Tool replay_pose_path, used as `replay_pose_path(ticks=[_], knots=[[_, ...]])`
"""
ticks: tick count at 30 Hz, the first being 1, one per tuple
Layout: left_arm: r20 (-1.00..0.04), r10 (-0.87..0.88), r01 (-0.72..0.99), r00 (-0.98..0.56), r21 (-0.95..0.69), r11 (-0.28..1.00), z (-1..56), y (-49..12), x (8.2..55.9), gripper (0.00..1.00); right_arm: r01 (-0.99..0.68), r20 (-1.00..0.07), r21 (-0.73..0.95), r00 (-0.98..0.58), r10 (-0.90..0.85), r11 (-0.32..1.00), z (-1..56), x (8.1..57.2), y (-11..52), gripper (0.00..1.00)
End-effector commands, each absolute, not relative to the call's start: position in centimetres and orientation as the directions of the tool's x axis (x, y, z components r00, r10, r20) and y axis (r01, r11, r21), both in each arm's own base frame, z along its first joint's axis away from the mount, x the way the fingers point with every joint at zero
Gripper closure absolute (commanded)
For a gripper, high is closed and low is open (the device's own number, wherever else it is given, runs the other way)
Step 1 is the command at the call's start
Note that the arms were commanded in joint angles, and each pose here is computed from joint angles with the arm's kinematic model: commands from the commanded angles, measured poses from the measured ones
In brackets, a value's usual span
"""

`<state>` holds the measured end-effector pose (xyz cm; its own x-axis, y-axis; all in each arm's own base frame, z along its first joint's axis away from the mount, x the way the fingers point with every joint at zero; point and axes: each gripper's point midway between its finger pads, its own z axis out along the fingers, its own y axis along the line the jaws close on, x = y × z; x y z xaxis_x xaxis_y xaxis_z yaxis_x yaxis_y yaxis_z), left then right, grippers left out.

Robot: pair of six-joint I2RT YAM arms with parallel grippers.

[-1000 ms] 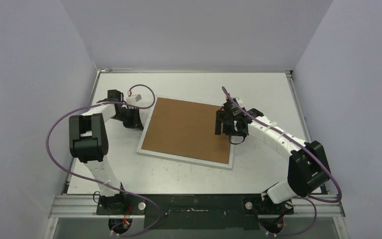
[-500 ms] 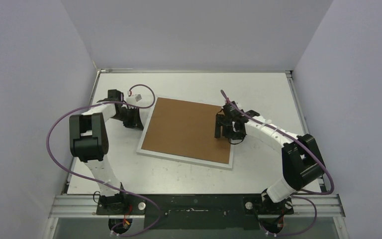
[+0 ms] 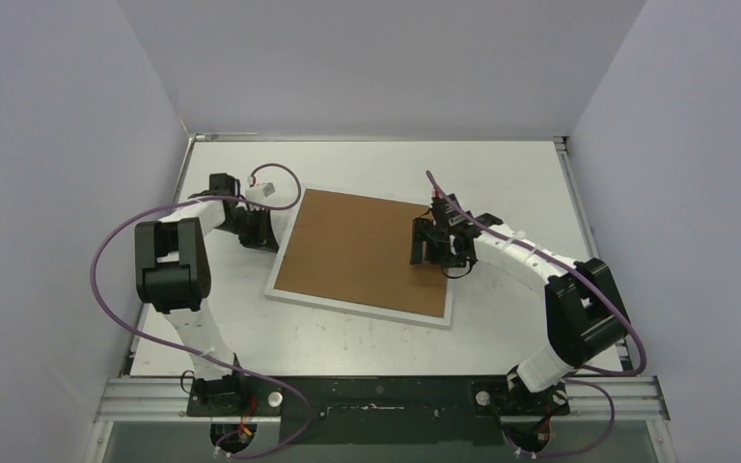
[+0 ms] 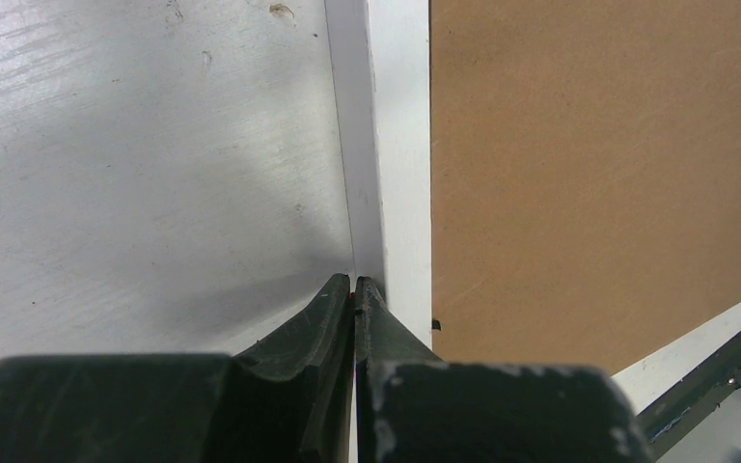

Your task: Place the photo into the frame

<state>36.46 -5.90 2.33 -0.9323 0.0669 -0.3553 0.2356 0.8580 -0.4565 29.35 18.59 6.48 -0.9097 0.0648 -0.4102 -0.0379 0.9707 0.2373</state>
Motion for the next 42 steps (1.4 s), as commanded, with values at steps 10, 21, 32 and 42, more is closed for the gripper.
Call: replay_pose_path(ticks=[10,21,32,42], knots=[[-0.41,0.039,0.256,-0.911,-0.488,0.834,4.9,-6.0,39.1,0.99,0.028,-0.493,0.278,-0.854,0.168,0.96,9.3,31.4,15.4,0.25],[-0.411,0.028,0.235,-0.911,-0.464,0.854,3.8,-5.4,39.7,0.99,0.044,-0.445,0.358,-0.87,0.212,0.933,7.3,31.8,16.2,0.26],[-0.401,0.025,0.227,-0.916,-0.467,0.855,2.7,-5.5,39.8,0.99,0.047,-0.432,0.361,-0.877,0.212,0.931,6.6,31.8,16.5,0.26],[-0.407,0.028,0.234,-0.913,-0.466,0.853,2.9,-5.7,39.7,0.99,0.05,-0.424,0.347,-0.882,0.205,0.936,6.0,31.5,16.0,0.26]])
